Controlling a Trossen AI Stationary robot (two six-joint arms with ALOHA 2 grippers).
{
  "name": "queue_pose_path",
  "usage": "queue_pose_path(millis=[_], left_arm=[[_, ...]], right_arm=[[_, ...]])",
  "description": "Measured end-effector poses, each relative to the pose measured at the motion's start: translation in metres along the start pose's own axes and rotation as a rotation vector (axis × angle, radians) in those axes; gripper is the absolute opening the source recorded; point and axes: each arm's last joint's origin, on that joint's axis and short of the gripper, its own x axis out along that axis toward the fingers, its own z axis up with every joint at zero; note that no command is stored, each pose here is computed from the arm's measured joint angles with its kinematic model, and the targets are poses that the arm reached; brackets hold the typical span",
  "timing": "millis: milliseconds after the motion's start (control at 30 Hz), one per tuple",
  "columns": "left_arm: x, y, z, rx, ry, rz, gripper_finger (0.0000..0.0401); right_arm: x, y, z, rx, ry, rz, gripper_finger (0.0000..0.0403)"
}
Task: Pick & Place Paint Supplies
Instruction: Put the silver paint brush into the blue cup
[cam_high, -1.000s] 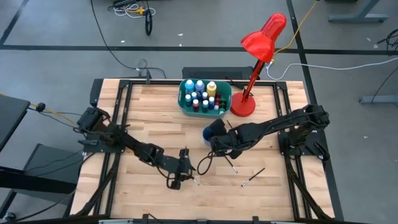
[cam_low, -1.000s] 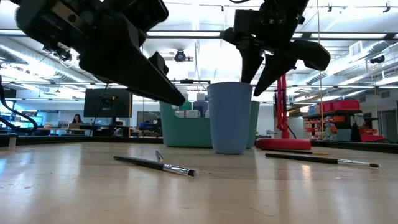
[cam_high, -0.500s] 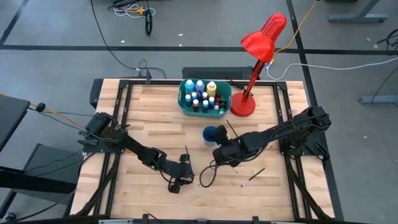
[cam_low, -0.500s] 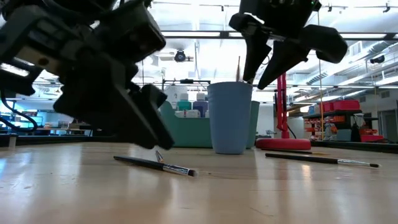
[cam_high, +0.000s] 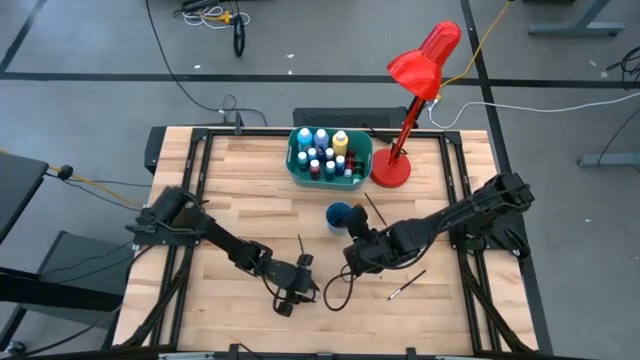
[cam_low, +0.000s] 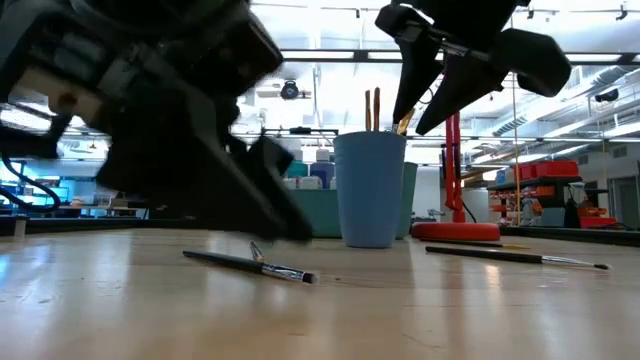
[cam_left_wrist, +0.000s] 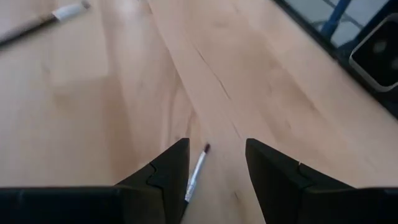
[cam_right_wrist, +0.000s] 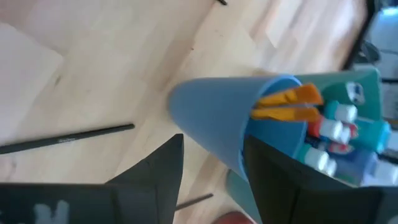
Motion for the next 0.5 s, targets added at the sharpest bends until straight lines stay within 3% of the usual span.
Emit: queue_pose_path(millis=[167, 500], left_arm=[[0.008, 0.001, 0.004, 0.028, -0.014, -0.015, 0.0167], [0.008, 0.012, -0.003, -0.031, 0.069, -0.010, 0.0167]], right_arm=[[-0.003, 0.003, -0.001, 0.014, 0.041, -0.069, 0.0170], [-0.009, 0.011, 0.003, 0.117, 0.004, -0.064, 0.0170]])
